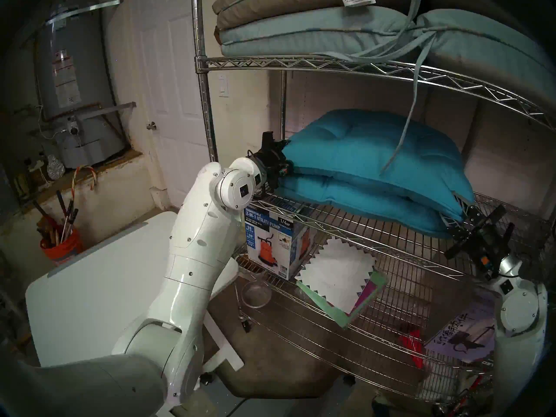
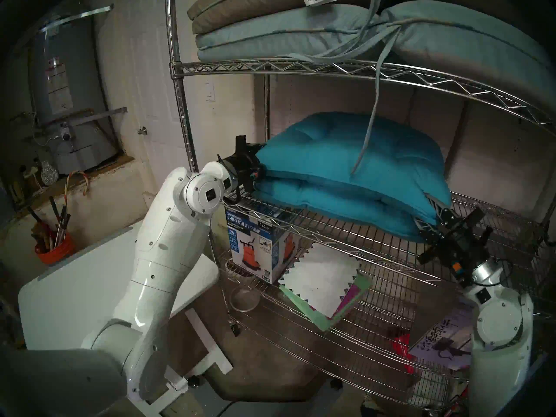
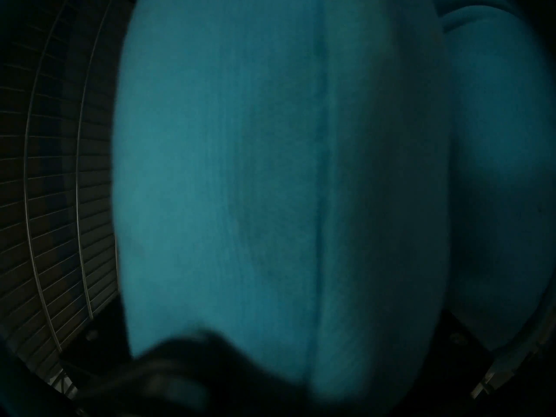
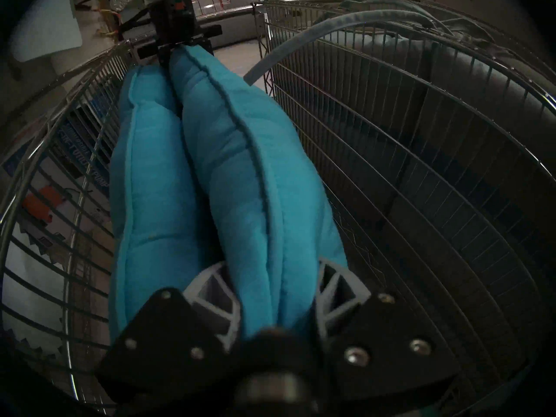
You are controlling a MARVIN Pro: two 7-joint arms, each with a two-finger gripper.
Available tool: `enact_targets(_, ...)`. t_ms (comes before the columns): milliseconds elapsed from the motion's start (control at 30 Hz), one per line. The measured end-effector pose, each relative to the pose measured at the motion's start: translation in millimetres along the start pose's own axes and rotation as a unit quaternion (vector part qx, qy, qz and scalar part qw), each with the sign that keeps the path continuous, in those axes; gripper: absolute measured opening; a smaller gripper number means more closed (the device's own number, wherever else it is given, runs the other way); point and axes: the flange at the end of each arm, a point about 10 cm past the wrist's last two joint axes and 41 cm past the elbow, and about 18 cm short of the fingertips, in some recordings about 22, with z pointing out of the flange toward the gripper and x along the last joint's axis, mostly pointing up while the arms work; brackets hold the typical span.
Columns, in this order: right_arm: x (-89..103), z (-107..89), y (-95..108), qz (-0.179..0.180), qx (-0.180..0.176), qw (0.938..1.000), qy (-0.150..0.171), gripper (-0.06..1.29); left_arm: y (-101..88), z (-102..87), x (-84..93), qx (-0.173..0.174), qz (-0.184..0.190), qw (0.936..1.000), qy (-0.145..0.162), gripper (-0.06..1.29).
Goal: Take cushion off the shelf
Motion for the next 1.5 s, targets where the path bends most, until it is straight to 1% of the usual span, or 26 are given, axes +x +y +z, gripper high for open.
enact_targets(233,16.8,-0.1,-1,0.016,-0.008,0.9998,0.008,0.33,-10.0,-4.6,0.0,0.012,0.006,0.9999,-0.001,0.61)
enact_targets(400,24.1,0.1,-1,0.023,-0.013,0.9996,0.013,0.33,-17.3,-7.4,0.2,0.020,0.010,0.9998,-0.002,0.61)
enact_targets(667,40.9,3.4,2,0.038,-0.034,0.9984,0.026,0.32,-37.2,-15.3,0.5,0.045,0.018,0.9988,-0.006,0.61)
enact_targets(833,47.7,4.9,5,0.044,-0.043,0.9977,0.031,0.32,-46.0,-18.8,1.6,0.056,0.022,0.9982,-0.006,0.61)
enact_targets(1167,68.9,7.7,7,0.065,-0.058,0.9951,0.047,0.32,-69.6,-31.5,2.1,0.085,0.030,0.9958,-0.013,0.60)
enact_targets(1200,72.2,7.8,7,0.070,-0.060,0.9946,0.049,0.32,-74.1,-34.6,1.7,0.091,0.030,0.9953,-0.015,0.60)
enact_targets(1333,78.1,8.6,6,0.081,-0.065,0.9931,0.054,0.32,-83.9,-42.3,-0.5,0.105,0.031,0.9938,-0.021,0.60)
enact_targets(1500,82.3,11.5,8,0.088,-0.075,0.9914,0.061,0.32,-90.4,-48.0,-3.0,0.115,0.029,0.9926,-0.027,0.60)
